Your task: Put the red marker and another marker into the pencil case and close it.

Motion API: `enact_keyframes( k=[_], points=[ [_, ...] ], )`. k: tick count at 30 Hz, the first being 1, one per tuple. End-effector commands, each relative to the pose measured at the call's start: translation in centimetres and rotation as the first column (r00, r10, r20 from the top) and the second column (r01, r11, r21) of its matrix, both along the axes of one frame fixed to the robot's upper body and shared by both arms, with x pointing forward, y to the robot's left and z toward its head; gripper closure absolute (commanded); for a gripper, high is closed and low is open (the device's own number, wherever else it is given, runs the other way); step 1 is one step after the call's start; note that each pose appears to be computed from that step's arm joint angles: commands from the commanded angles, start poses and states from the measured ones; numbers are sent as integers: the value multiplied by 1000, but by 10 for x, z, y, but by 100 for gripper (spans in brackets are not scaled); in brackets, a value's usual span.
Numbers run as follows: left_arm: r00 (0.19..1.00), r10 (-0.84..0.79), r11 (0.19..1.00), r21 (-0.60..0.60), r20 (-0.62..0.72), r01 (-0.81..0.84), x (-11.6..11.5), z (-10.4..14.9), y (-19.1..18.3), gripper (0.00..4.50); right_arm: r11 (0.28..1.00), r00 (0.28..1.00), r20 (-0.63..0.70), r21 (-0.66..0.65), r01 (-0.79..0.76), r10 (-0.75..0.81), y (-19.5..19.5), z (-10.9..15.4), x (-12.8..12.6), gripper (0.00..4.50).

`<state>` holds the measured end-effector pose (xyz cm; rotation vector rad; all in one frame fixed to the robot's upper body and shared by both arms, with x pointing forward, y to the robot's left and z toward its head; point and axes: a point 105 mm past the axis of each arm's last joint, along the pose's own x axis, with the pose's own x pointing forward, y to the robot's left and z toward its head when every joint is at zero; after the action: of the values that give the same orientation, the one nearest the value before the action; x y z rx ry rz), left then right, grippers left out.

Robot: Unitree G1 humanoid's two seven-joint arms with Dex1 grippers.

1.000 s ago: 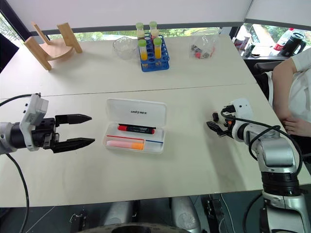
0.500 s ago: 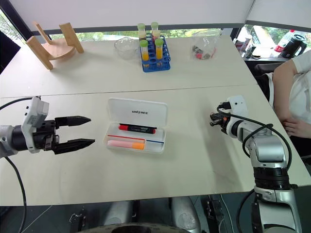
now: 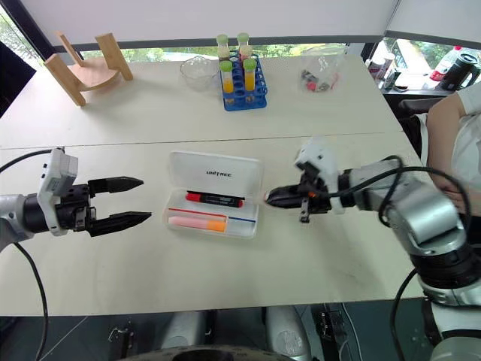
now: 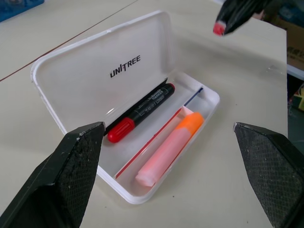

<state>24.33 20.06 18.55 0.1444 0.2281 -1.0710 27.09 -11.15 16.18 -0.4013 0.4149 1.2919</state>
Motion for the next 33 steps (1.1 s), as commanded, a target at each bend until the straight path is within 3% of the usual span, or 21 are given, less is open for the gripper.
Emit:
enact_keyframes(
  k=[1, 8, 21, 24, 30, 31, 33],
  points=[
    [999, -19, 1000, 9, 33, 19, 0, 6, -6, 0, 996, 995, 49, -20, -82, 83, 17, -8, 1, 448],
    [1000, -10, 1000, -15, 16, 10, -8, 6, -10, 0, 998, 997, 52, -27, -49, 51, 37, -36, 19, 448],
    [1000, 11, 1000, -11, 3, -11, -12, 5, -11, 0, 987, 987, 1, -8, -159, 159, 59, -40, 2, 448],
    [1000, 25, 1000, -9, 4, -24, -11, 4, -10, 0, 990, 990, 8, -7, -141, 141, 59, -39, 6, 324],
    [997, 77, 997, -11, 0, -77, -6, -2, -2, 0, 988, 988, 11, 12, -156, 156, 61, -26, 3, 30],
    [996, 91, 996, -16, 6, -91, -4, -2, -1, 0, 987, 987, 14, 11, -158, 158, 58, -22, 3, 8],
    [990, 136, 990, -24, 24, -136, 2, -1, 5, 0, 988, 987, 27, 20, -156, 155, 51, -10, 3, 8]
  ],
)
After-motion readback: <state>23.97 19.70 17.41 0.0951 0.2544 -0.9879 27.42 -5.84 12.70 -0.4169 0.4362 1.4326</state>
